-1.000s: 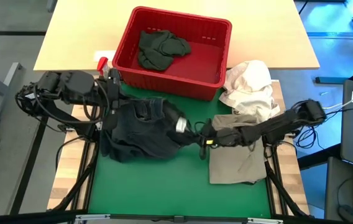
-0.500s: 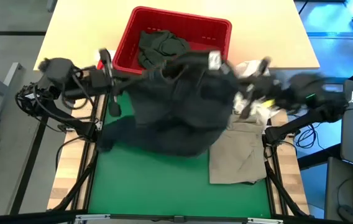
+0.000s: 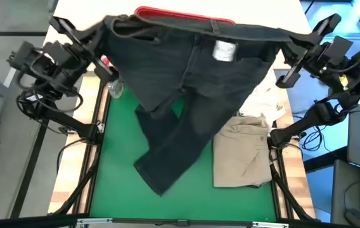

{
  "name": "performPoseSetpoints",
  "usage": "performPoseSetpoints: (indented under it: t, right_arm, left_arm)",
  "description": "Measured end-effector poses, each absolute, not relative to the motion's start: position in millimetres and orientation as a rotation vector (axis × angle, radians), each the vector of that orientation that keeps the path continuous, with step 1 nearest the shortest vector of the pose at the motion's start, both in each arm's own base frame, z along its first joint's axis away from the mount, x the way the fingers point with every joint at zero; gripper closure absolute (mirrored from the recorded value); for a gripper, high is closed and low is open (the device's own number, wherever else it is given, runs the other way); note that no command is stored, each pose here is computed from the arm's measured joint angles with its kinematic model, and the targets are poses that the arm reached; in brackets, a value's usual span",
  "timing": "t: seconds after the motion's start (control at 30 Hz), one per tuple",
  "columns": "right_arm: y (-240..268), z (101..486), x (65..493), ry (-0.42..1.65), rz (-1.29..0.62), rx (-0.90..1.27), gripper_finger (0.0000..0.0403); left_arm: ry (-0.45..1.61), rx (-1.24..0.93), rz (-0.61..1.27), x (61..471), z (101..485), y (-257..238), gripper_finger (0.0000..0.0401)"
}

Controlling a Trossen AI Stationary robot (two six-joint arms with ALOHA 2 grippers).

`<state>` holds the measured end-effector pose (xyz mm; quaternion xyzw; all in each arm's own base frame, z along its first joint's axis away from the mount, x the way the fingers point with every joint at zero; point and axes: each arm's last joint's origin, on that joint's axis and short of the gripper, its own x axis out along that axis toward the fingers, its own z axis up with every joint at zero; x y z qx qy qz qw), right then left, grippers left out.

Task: Fold Laundry from Bin
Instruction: Fold the blue pants

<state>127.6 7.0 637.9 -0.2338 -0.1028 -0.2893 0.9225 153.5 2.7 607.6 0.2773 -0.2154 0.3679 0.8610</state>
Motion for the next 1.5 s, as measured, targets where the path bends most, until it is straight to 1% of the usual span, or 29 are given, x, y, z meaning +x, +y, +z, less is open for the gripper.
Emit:
performPoseSetpoints:
  t: [0.07, 0.17, 0.27, 0.4, 0.5, 0.63, 0.73, 0.93, 1.03, 1.13, 1.23, 1.37, 1.5]
  right_arm:
    - [4, 638, 131, -0.194, -0.666, -0.521, 0.0388]
    - [-2, 632, 138, -0.122, -0.708, -0.553, 0.039]
    - [-8, 621, 143, -0.028, -0.714, -0.522, 0.0385]
    - [-17, 598, 160, 0.149, -0.7, -0.441, 0.0388]
    - [-24, 579, 172, 0.257, -0.648, -0.3, 0.0389]
    - [-33, 556, 190, 0.383, -0.53, -0.065, 0.0382]
    - [-34, 537, 215, 0.465, -0.427, 0.06, 0.0381]
    - [-32, 491, 266, 0.592, -0.19, 0.216, 0.0386]
    - [-32, 464, 284, 0.625, -0.137, 0.284, 0.0384]
    - [-33, 433, 295, 0.686, -0.116, 0.336, 0.0385]
    - [-38, 404, 298, 0.726, -0.138, 0.371, 0.0386]
    - [-46, 365, 300, 0.682, -0.14, 0.466, 0.0384]
    - [-47, 321, 306, 0.572, -0.098, 0.585, 0.0384]
  left_arm:
    - [-0.396, 0.558, 0.851, 152, 610, 8, 0.0383]
    - [-0.279, 0.554, 0.92, 152, 606, 14, 0.0383]
    - [-0.18, 0.549, 0.959, 155, 600, 16, 0.0383]
    - [-0.048, 0.465, 0.995, 160, 587, 17, 0.0383]
    - [0.037, 0.375, 0.945, 166, 570, 17, 0.0383]
    - [0.137, 0.207, 0.77, 172, 544, 12, 0.0383]
    - [0.248, 0.096, 0.663, 181, 525, 8, 0.0383]
    - [0.483, 0.007, 0.571, 207, 491, -5, 0.0383]
    - [0.568, 0.007, 0.561, 217, 476, -13, 0.0383]
    - [0.62, 0.011, 0.575, 223, 456, -19, 0.0383]
    - [0.64, 0.035, 0.676, 222, 435, -20, 0.0383]
    - [0.605, 0.031, 0.788, 218, 409, -22, 0.0383]
    - [0.552, -0.034, 0.807, 225, 383, -28, 0.0383]
